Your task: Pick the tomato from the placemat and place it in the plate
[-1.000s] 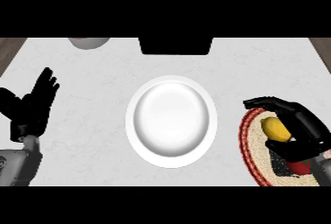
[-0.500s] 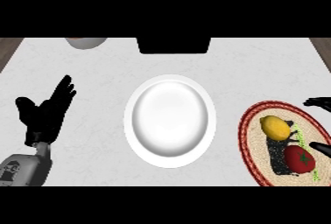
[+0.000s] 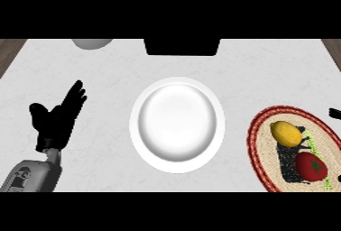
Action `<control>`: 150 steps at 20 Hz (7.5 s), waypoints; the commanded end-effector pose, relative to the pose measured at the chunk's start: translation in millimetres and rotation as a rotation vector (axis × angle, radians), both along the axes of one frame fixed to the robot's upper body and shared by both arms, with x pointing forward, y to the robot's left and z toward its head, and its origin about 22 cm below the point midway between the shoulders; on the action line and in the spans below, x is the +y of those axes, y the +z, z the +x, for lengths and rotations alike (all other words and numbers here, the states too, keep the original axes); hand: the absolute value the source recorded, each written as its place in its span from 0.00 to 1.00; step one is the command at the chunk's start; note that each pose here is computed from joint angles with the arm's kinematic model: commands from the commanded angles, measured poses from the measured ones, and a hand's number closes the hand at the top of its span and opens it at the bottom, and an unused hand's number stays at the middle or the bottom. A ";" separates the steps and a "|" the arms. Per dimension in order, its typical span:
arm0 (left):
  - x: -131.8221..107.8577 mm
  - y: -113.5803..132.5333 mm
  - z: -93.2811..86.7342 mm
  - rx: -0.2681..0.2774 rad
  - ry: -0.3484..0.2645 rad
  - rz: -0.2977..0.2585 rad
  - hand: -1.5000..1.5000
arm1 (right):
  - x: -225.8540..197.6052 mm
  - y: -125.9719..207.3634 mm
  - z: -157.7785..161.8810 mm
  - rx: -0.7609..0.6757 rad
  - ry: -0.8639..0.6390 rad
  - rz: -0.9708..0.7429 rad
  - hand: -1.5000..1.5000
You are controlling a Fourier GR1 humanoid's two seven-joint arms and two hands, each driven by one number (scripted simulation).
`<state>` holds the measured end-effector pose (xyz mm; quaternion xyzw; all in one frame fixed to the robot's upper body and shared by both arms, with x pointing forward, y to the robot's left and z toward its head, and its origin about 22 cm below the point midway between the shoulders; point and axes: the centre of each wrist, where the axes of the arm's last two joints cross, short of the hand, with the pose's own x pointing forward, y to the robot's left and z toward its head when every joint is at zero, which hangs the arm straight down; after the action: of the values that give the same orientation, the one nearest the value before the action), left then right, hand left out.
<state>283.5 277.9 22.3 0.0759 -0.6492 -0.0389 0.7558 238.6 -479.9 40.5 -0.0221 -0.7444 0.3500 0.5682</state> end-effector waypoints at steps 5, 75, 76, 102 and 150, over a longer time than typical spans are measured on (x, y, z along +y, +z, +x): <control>-3.5 -7.3 -6.7 -0.006 0.002 0.001 0.50 | -18.9 17.8 1.5 -0.002 0.206 -0.088 0.00; 2.2 -7.0 -0.7 0.041 -0.012 0.005 0.50 | 393.6 21.8 20.4 -0.293 -0.176 -0.423 1.00; 9.0 -11.7 -4.0 0.053 0.005 0.007 0.50 | 398.5 34.1 21.2 -0.353 -0.238 -0.419 1.00; 18.7 -11.1 -1.6 0.039 -0.024 -0.017 0.50 | 480.5 58.7 26.3 -0.220 -0.919 -0.472 1.00; -0.8 -12.6 1.5 0.009 0.006 0.010 0.50 | 343.4 50.8 -26.0 -0.081 -0.592 0.311 0.00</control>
<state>283.1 288.4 15.4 0.0802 -0.6449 -0.0381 0.7591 224.3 -114.9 91.9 -0.1531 -0.7710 0.0487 0.6163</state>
